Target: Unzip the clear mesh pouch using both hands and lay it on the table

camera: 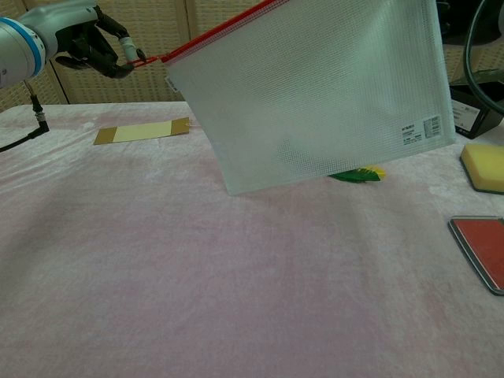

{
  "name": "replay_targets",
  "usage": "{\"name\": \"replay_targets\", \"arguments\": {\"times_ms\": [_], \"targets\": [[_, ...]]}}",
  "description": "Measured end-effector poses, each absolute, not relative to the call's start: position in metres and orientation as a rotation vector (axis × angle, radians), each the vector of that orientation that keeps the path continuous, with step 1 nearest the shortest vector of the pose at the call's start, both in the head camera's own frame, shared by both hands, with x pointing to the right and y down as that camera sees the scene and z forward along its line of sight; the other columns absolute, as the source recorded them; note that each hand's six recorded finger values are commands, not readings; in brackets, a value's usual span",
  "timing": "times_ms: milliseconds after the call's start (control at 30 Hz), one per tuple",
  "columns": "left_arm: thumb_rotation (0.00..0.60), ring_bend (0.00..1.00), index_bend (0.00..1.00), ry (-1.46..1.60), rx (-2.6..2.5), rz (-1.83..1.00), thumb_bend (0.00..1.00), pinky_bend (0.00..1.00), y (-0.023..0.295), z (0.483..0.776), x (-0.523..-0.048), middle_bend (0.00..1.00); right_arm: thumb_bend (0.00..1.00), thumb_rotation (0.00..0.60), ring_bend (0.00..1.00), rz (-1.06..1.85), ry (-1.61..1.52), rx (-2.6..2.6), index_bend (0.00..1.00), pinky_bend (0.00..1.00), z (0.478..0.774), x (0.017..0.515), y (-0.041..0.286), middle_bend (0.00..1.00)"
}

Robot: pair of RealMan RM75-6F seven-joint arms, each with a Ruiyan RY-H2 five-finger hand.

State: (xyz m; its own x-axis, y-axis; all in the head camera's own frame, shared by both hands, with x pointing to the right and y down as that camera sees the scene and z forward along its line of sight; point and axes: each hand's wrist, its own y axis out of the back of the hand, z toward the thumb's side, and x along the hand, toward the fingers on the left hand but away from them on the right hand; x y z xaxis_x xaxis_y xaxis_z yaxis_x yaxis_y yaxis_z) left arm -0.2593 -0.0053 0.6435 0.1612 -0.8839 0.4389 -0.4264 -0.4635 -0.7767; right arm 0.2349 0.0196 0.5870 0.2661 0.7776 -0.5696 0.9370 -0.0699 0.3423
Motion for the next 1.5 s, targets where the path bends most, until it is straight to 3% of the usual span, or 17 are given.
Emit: {"name": "replay_targets", "arguments": {"times_ms": [367, 467, 500, 533, 567, 600, 633, 667, 733, 833, 1200, 1267, 1300, 1367, 1400, 1433, 1500], "targets": [[0.600, 0.89, 0.86, 1.260, -1.964, -1.261, 0.62, 1.00, -0.006, 0.648, -0.262, 0.96, 0.85, 0.600, 0.97, -0.317, 1.559, 1.881, 0.79, 1.00, 0.591, 0.241, 0.019, 0.98], [0.600, 0.89, 0.69, 1.256, -1.979, -1.258, 0.32, 1.00, -0.006, 0.648, -0.262, 0.96, 0.78, 0.600, 0.97, -0.345, 1.540, 1.900, 0.80, 1.00, 0.592, 0.241, 0.020, 0.97], [0.600, 0.89, 0.56, 1.253, -1.982, -1.257, 0.16, 1.00, -0.006, 0.648, -0.262, 0.96, 0.68, 0.600, 0.97, -0.367, 1.534, 1.918, 0.75, 1.00, 0.593, 0.241, 0.021, 0.97], [0.600, 0.89, 0.45, 1.251, -1.985, -1.256, 0.08, 1.00, -0.006, 0.648, -0.263, 0.96, 0.57, 0.600, 0.97, -0.385, 1.533, 1.933, 0.67, 1.00, 0.594, 0.242, 0.021, 0.97], [0.600, 0.89, 0.27, 1.246, -1.989, -1.254, 0.02, 1.00, -0.005, 0.647, -0.263, 0.96, 0.36, 0.600, 0.96, -0.405, 1.535, 1.950, 0.52, 1.00, 0.594, 0.243, 0.021, 0.96], [0.600, 0.89, 0.12, 1.242, -1.992, -1.254, 0.00, 1.00, -0.005, 0.647, -0.263, 0.96, 0.17, 0.600, 0.96, -0.436, 1.540, 1.974, 0.34, 1.00, 0.595, 0.244, 0.021, 0.95], [0.600, 0.89, 0.03, 1.238, -1.995, -1.254, 0.00, 1.00, -0.005, 0.647, -0.264, 0.96, 0.05, 0.600, 0.96, -0.464, 1.545, 1.996, 0.21, 1.00, 0.596, 0.245, 0.021, 0.94], [0.600, 0.89, 0.01, 1.234, -1.998, -1.252, 0.00, 1.00, -0.005, 0.645, -0.265, 0.96, 0.01, 0.600, 0.96, -0.496, 1.552, 2.021, 0.14, 1.00, 0.597, 0.247, 0.021, 0.93], [0.600, 0.89, 0.00, 1.231, -2.000, -1.245, 0.00, 1.00, -0.005, 0.642, -0.267, 0.95, 0.00, 0.600, 0.96, -0.574, 1.582, 2.080, 0.05, 1.00, 0.598, 0.252, 0.021, 0.92], [0.600, 0.89, 0.00, 1.236, -1.995, -1.231, 0.00, 1.00, -0.006, 0.636, -0.272, 0.94, 0.00, 0.600, 0.95, -0.692, 1.653, 2.167, 0.00, 1.00, 0.598, 0.261, 0.018, 0.92], [0.600, 0.85, 0.00, 1.253, -1.901, -1.191, 0.00, 1.00, -0.003, 0.607, -0.298, 0.89, 0.00, 0.600, 0.94, -1.134, 1.906, 2.453, 0.02, 1.00, 0.579, 0.299, 0.023, 0.91], [0.600, 0.74, 0.00, 1.252, -1.857, -1.192, 0.00, 0.93, 0.001, 0.600, -0.309, 0.77, 0.00, 0.600, 0.91, -1.207, 1.947, 2.500, 0.05, 0.99, 0.574, 0.308, 0.026, 0.87], [0.600, 0.61, 0.00, 1.252, -1.831, -1.199, 0.00, 0.82, 0.004, 0.597, -0.317, 0.62, 0.00, 0.600, 0.85, -1.274, 1.976, 2.534, 0.06, 0.96, 0.571, 0.315, 0.030, 0.81], [0.600, 0.30, 0.00, 1.243, -1.764, -1.221, 0.00, 0.51, 0.018, 0.589, -0.338, 0.29, 0.00, 0.600, 0.70, -1.401, 2.014, 2.594, 0.07, 0.78, 0.566, 0.328, 0.038, 0.65], [0.600, 0.14, 0.00, 1.231, -1.736, -1.235, 0.00, 0.31, 0.026, 0.586, -0.348, 0.13, 0.00, 0.600, 0.56, -1.488, 2.035, 2.640, 0.07, 0.60, 0.563, 0.336, 0.046, 0.51], [0.600, 0.03, 0.00, 1.215, -1.711, -1.253, 0.00, 0.15, 0.036, 0.583, -0.357, 0.03, 0.00, 0.600, 0.40, -1.555, 2.047, 2.675, 0.07, 0.40, 0.560, 0.342, 0.052, 0.36], [0.600, 0.00, 0.00, 1.189, -1.661, -1.307, 0.00, 0.02, 0.060, 0.578, -0.380, 0.00, 0.00, 0.600, 0.13, -1.741, 2.044, 2.743, 0.07, 0.11, 0.556, 0.359, 0.075, 0.12]]}}
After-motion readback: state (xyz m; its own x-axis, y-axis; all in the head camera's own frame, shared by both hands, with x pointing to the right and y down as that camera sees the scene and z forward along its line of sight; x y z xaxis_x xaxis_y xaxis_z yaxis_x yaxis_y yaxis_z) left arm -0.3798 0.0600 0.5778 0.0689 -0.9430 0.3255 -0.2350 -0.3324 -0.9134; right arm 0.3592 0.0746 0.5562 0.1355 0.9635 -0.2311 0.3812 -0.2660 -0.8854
